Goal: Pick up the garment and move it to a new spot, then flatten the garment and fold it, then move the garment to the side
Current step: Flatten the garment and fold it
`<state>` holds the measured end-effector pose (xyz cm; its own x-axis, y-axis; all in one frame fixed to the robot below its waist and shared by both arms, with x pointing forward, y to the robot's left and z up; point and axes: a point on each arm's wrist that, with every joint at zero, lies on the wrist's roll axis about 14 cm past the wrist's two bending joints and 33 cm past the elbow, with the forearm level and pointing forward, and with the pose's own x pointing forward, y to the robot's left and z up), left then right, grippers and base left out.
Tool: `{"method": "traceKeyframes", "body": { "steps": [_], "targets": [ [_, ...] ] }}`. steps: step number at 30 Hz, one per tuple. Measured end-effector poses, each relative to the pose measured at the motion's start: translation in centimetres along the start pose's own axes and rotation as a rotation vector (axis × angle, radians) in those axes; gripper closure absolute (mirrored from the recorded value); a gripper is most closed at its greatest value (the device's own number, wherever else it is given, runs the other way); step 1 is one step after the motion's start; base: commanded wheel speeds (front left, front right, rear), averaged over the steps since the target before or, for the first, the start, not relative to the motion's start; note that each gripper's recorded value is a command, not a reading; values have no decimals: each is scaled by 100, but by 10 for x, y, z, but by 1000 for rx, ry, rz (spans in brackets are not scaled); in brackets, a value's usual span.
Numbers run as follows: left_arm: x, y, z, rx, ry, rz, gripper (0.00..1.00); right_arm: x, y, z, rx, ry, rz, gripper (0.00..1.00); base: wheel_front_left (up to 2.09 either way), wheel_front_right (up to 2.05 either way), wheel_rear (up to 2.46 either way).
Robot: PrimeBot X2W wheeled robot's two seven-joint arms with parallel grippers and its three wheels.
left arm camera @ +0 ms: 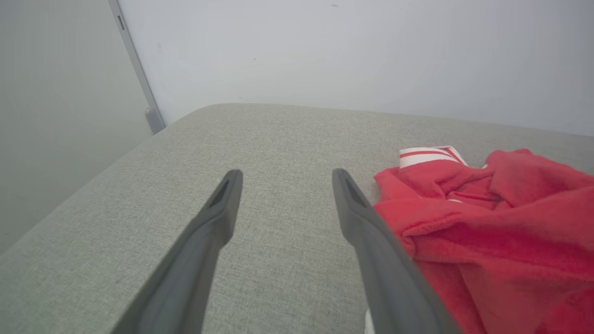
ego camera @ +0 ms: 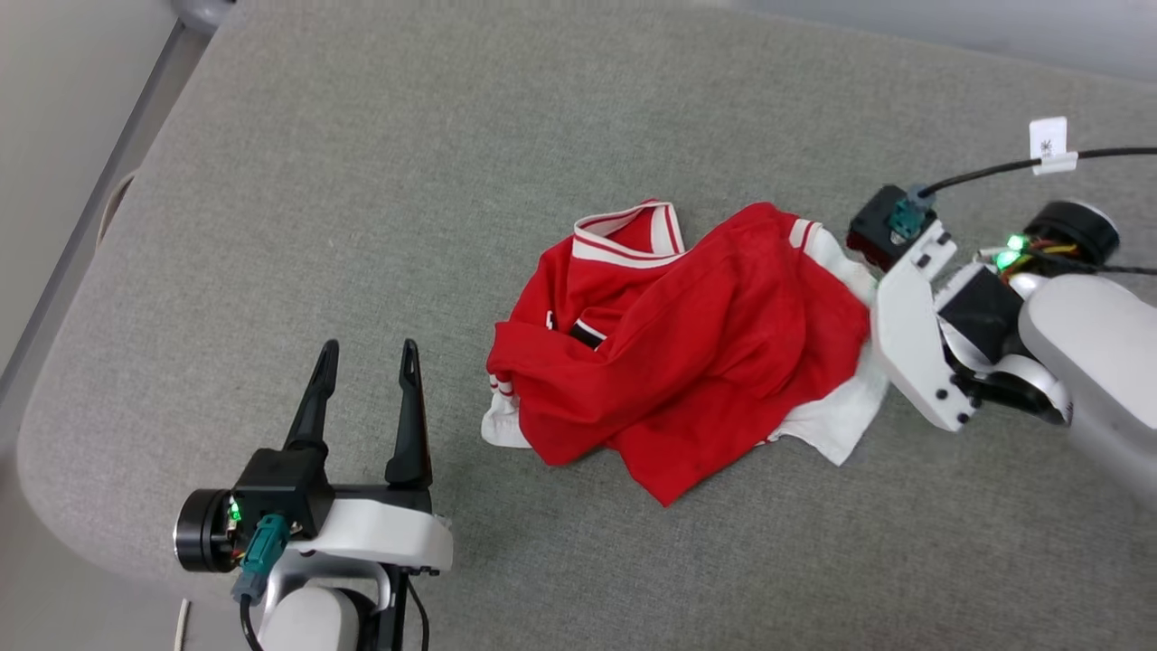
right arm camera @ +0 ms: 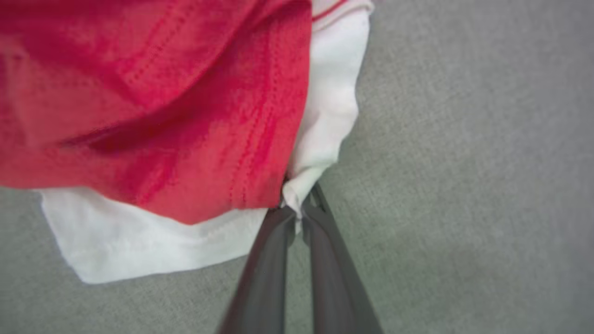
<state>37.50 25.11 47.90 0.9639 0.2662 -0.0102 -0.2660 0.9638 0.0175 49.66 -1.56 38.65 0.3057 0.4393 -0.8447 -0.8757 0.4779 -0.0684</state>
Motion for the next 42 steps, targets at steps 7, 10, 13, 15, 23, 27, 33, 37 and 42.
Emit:
{"method": "traceKeyframes", "body": {
  "steps": [7, 10, 13, 15, 23, 27, 33, 37, 42],
  "targets": [
    [-12, 1, 9, 0, -26, -8, 0, -50, 5, 64, -69, -283, -51, 100, 0, 0, 0],
    [-20, -3, 15, -4, -46, -29, 0, -100, 8, 93, -108, -451, -97, 100, 0, 0, 0],
    [-23, -7, 18, -5, -57, -48, 0, -129, 6, 99, -138, -518, -141, 100, 0, 0, 0],
    [-25, -11, 19, -5, -63, -61, 0, -148, 4, 100, -141, -557, -171, 100, 0, 0, 0],
    [-32, -23, 21, -14, -71, -109, 0, -200, -7, 57, -51, -613, -282, 100, 0, 0, 0],
    [-34, -31, 23, -19, -78, -137, 0, -219, -23, 16, 68, -603, -366, 100, 0, 0, 0],
    [-33, -42, 23, -21, -79, -169, 0, -235, -51, -68, 287, -524, -512, 100, 0, 0, 0],
    [-32, -48, 20, -20, -71, -191, 0, -238, -61, -130, 437, -439, -595, 100, 0, 0, 0],
    [-30, -50, 17, -20, -60, -200, 0, -230, -60, -207, 604, -294, -660, 100, 0, 0, 0]
  ]
}}
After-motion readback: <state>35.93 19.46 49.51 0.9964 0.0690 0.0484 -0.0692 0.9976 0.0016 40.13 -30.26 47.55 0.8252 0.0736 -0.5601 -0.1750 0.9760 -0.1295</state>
